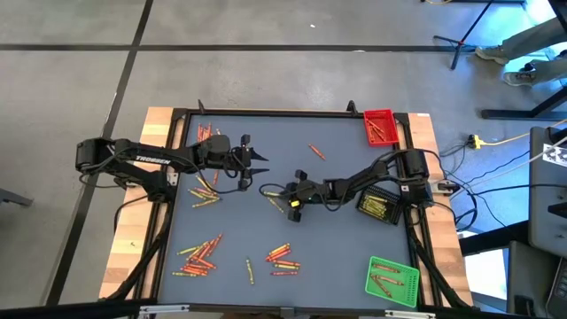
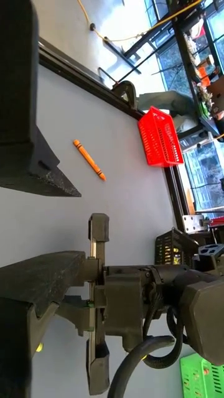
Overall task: Sort crayons
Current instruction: Put the green crayon into the black basket
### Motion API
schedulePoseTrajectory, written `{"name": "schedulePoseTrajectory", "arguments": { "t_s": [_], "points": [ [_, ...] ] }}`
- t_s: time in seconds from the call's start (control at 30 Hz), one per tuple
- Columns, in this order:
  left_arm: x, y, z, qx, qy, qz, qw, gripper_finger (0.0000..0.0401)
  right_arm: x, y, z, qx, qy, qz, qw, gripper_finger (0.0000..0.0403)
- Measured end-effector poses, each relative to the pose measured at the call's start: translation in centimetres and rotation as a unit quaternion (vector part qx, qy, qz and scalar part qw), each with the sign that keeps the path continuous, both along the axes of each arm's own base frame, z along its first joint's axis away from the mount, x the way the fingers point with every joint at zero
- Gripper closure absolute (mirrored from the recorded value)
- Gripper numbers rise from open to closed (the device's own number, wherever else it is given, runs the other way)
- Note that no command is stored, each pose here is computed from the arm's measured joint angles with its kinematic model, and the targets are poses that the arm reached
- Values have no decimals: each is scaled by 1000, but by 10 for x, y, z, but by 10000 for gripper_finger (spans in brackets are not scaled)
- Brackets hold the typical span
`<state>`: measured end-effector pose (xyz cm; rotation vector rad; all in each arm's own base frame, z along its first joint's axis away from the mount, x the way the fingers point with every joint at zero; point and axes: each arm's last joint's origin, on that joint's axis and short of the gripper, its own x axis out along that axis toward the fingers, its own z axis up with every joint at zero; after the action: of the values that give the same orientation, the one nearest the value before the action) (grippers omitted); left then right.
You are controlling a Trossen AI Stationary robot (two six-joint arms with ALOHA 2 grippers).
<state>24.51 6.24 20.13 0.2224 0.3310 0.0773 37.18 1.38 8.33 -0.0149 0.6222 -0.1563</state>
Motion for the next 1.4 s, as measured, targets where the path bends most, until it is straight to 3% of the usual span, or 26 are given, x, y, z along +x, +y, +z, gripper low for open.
{"name": "schedulePoseTrajectory", "arguments": {
  "t_s": [0.17, 0.47, 0.73, 1.07, 1.4],
  "points": [
    [0, 0, 0, 0, 0, 0, 1000, 266, 0, -1, 0, -20, 1, -9, 1000, 388],
    [0, 0, 0, 0, 0, 0, 1000, 266, -2, 0, 5, -74, -3, -37, 997, 381],
    [0, 0, 0, 0, 0, 0, 1000, 266, -13, 16, 50, -104, -4, -32, 994, 380],
    [0, 0, 0, 0, 0, 0, 1000, 266, -65, 33, 103, -119, 93, -65, 986, 380],
    [0, 0, 0, 0, 0, 0, 1000, 266, -142, 47, 145, -57, 178, -114, 976, 379]
  ]
}}
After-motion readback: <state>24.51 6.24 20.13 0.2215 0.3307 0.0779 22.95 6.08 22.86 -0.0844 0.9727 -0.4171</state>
